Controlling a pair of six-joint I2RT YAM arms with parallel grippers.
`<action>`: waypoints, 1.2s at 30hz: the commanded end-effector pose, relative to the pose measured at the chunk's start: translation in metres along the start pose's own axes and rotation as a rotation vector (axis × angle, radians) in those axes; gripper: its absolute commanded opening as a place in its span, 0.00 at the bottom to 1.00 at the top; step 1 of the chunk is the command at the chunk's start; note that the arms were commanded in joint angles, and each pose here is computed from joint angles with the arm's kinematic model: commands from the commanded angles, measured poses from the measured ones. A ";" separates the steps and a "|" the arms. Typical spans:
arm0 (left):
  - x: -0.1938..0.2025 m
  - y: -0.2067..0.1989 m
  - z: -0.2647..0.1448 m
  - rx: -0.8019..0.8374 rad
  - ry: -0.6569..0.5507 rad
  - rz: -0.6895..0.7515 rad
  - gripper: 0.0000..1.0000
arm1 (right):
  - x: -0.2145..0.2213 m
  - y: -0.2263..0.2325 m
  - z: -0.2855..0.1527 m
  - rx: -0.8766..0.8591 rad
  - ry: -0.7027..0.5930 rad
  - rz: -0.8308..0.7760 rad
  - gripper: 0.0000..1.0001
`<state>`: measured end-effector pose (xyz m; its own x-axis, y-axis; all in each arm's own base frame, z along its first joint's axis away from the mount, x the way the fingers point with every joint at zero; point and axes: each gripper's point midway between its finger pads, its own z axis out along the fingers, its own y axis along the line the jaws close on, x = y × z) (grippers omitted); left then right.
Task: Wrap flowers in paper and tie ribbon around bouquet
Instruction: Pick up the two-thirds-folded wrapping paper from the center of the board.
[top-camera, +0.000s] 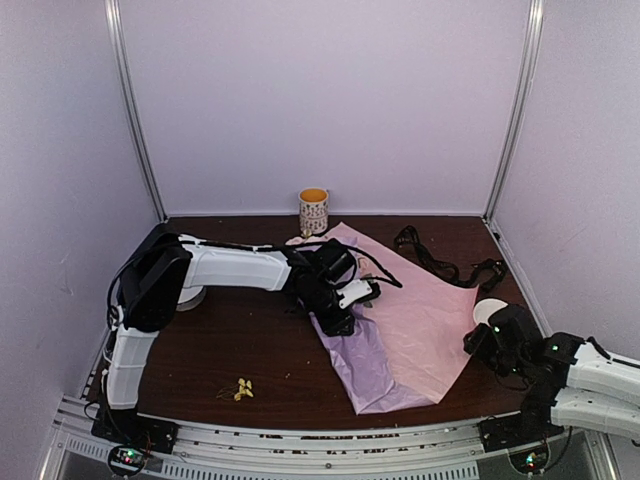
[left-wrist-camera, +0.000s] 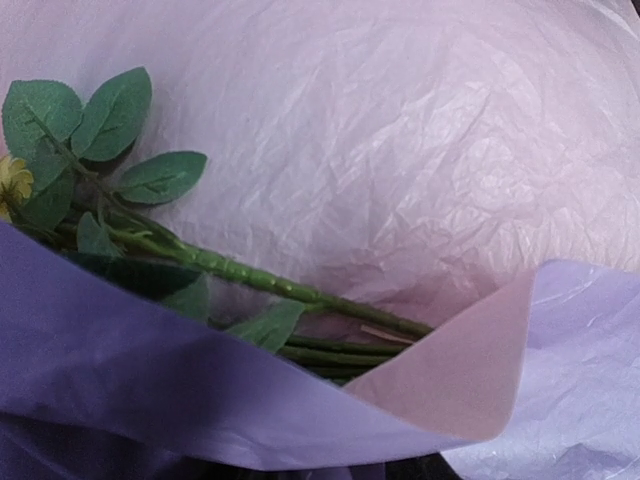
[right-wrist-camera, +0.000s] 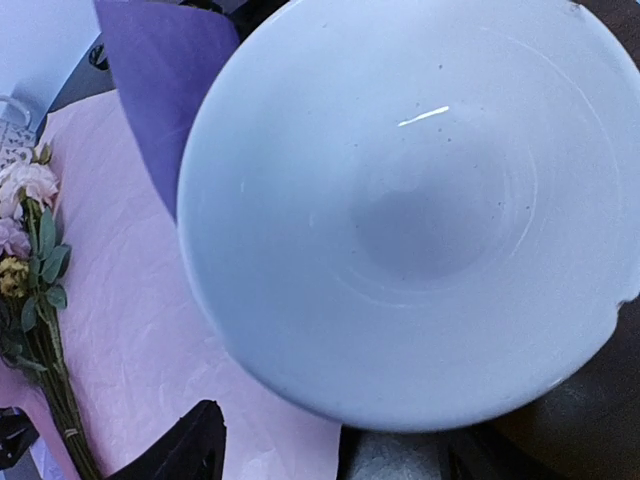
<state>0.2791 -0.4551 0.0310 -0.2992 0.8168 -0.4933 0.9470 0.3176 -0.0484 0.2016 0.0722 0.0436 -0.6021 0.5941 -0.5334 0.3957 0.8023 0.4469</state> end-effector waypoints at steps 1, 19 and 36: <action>0.004 -0.006 0.001 0.022 0.005 0.016 0.40 | -0.008 -0.003 0.010 0.015 -0.017 0.039 0.74; -0.001 -0.002 -0.002 -0.001 -0.007 0.028 0.42 | -0.013 0.021 0.037 -0.044 0.031 0.011 0.30; -0.009 0.000 0.002 0.000 -0.030 0.039 0.45 | -0.010 0.233 -0.065 -0.596 0.061 -0.427 0.00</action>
<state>0.2798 -0.4560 0.0318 -0.2762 0.8214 -0.4990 0.9536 0.2991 -0.0353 0.2631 0.1971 0.1656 -0.6784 0.3155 -0.6635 -0.1145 0.8466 0.5198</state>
